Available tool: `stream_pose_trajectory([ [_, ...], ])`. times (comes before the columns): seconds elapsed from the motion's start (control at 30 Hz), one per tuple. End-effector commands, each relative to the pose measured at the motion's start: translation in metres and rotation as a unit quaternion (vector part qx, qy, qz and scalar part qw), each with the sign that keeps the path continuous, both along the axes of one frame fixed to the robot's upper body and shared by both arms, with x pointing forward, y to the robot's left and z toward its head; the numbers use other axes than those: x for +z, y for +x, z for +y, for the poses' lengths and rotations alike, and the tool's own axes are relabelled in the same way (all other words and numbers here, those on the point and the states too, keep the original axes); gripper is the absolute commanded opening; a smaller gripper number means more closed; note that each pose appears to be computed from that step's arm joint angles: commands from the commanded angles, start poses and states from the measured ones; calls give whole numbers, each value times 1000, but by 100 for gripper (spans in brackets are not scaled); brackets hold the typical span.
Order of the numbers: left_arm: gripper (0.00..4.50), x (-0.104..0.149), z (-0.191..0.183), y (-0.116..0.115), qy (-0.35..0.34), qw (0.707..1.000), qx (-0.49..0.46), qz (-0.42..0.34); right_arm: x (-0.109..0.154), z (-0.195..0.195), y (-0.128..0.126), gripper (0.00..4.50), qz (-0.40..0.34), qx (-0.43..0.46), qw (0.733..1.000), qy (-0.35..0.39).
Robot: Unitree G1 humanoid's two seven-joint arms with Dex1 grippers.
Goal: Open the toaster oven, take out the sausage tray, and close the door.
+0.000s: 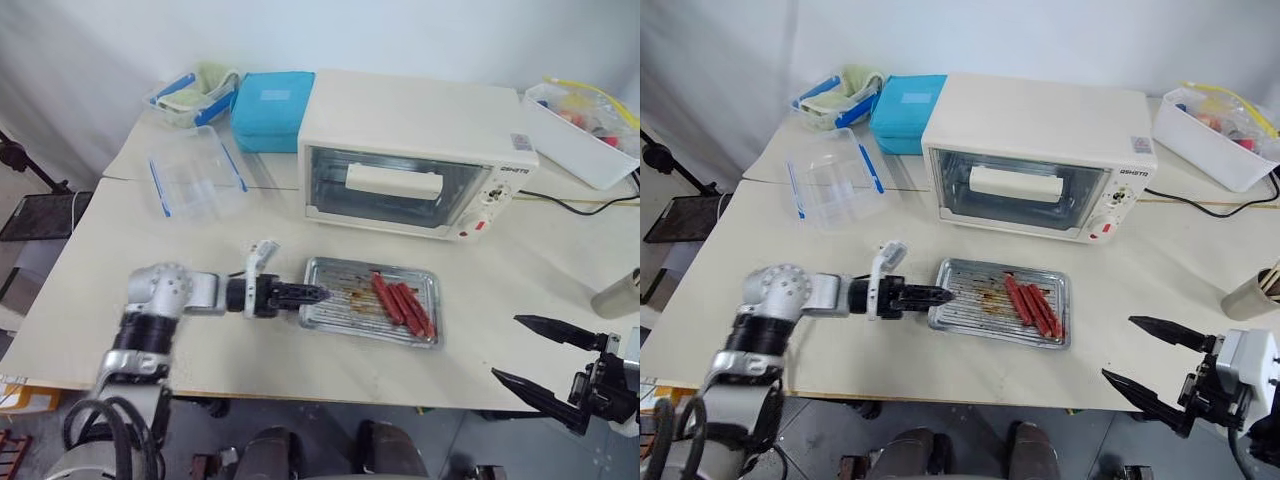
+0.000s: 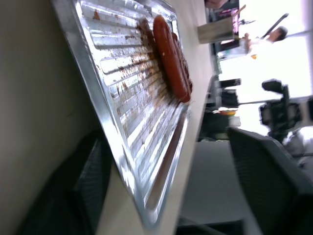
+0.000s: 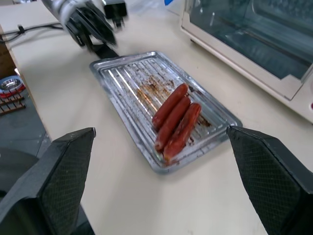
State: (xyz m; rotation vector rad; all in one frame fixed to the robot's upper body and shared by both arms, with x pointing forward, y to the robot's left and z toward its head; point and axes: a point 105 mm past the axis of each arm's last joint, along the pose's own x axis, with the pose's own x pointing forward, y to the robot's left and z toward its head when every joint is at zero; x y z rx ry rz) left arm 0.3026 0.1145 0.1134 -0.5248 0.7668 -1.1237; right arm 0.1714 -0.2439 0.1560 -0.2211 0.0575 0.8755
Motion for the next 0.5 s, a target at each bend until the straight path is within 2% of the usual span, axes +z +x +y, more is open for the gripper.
stream_pose_trajectory([
  [0.03,447,-1,37,-12,63,985,-21,-160,1,-6,4,450,-9,8,1000,-8],
  [0.1,447,6,57,-23,72,961,-49,-262,0,-11,8,450,-7,14,1000,-12],
  [0.2,447,19,76,-28,69,924,-52,-371,0,-15,14,450,-7,21,1000,-15],
  [0.3,447,23,94,-22,126,880,-28,-456,-2,-16,21,450,-7,35,999,-17],
  [0.37,447,27,101,-19,153,855,-16,-496,-3,-14,27,450,-9,45,999,-16],
  [0.43,447,29,104,-19,162,841,-22,-515,-5,-11,32,450,-11,54,998,-13],
  [0.47,447,29,104,-19,163,836,-23,-523,-5,-10,33,450,-12,56,998,-12],
  [0.5,447,29,104,-20,153,844,-20,-513,-6,-10,35,450,-12,58,998,-11],
])
